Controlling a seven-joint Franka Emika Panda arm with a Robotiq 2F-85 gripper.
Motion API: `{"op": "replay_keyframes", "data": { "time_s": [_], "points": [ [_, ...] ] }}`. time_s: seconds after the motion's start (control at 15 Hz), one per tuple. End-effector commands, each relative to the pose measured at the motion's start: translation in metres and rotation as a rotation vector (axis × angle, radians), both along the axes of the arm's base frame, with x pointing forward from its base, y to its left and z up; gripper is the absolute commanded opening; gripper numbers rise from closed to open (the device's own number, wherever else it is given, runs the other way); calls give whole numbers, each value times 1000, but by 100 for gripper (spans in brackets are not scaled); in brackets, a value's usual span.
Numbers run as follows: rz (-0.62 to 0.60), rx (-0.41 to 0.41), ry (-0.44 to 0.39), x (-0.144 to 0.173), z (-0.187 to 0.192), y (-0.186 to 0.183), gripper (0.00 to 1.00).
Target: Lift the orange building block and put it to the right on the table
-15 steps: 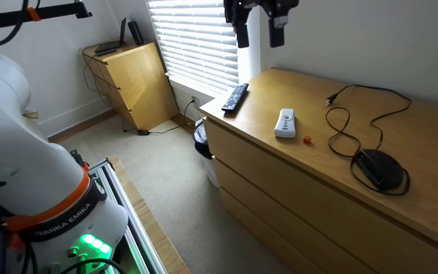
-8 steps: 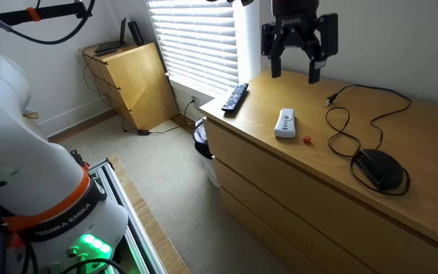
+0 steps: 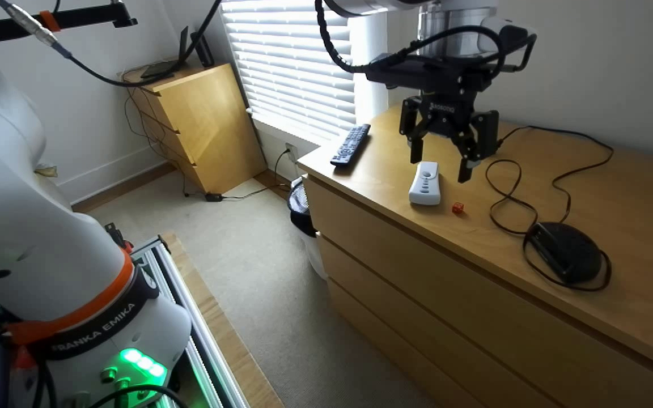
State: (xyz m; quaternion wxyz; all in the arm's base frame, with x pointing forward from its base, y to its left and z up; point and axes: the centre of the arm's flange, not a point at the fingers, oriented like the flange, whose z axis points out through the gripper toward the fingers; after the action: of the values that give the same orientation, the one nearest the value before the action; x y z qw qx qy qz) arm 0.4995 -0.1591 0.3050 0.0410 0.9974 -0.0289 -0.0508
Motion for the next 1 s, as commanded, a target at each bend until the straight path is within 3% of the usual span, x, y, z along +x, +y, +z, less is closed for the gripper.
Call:
{"op": "replay_keyframes", "data": {
  "time_s": [0.0, 0.4, 0.53, 0.93],
  "points": [
    [2, -1, 2, 2, -8, 0, 100],
    [3, -4, 1, 7, -14, -2, 100],
    [34, -23, -48, 12, -22, -6, 100],
    [54, 8, -69, 25, -42, -14, 100]
  ]
}}
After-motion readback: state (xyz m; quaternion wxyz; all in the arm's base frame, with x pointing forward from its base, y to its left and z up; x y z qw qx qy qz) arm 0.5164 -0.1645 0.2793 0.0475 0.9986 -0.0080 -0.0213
